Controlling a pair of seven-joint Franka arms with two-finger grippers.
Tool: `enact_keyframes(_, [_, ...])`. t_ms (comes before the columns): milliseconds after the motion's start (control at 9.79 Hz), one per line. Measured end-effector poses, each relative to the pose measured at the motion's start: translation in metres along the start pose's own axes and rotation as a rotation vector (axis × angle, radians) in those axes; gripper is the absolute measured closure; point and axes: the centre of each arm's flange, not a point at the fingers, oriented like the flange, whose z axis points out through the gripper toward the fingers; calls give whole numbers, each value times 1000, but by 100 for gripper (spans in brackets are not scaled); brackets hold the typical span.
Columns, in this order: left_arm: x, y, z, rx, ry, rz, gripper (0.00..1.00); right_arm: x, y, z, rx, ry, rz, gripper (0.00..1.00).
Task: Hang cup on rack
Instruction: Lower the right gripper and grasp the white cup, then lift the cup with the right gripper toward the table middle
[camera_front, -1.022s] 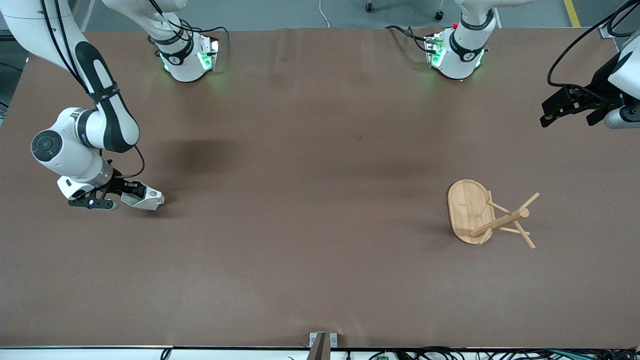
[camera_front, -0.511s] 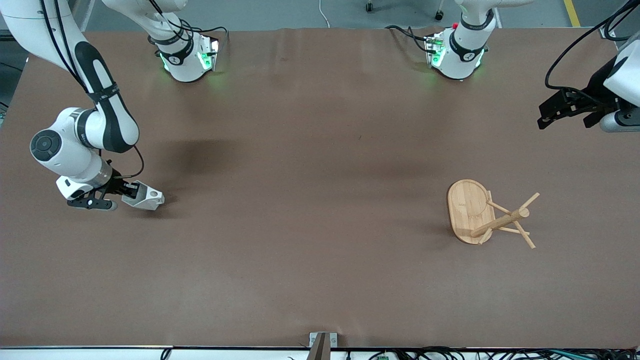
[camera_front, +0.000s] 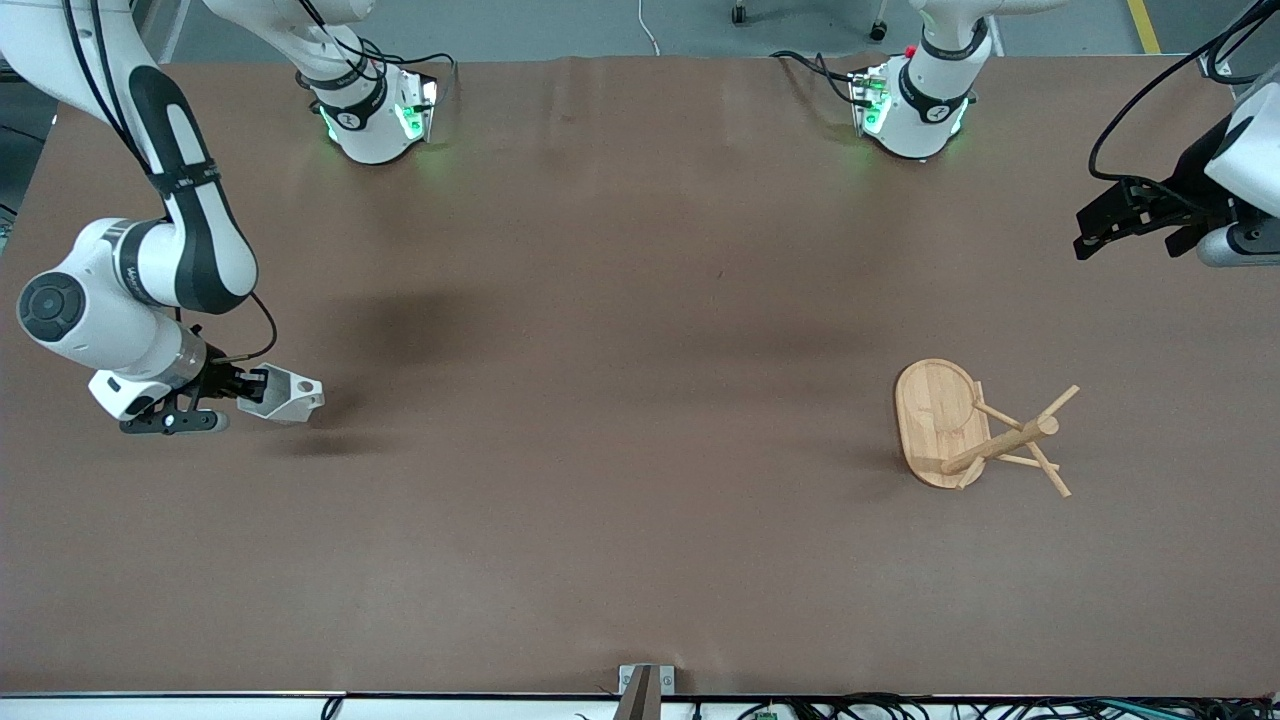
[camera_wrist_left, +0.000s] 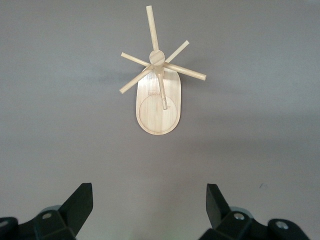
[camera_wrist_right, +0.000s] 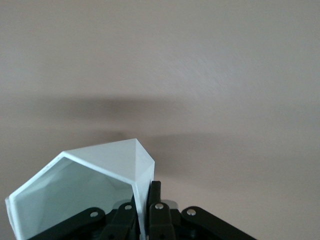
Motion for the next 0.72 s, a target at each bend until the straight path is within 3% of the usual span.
enact_keyframes(102, [0,0,0,0,1,1,0,9,-22,-27,56,8,3,94])
enact_keyframes(306, [0,2,-5,-1,11,6,0,15,-65,-74,245,-12,38,94])
enact_keyframes(715, [4,27,-3,-5,23,51,0,8,-172,-110,699,-64,99,94])
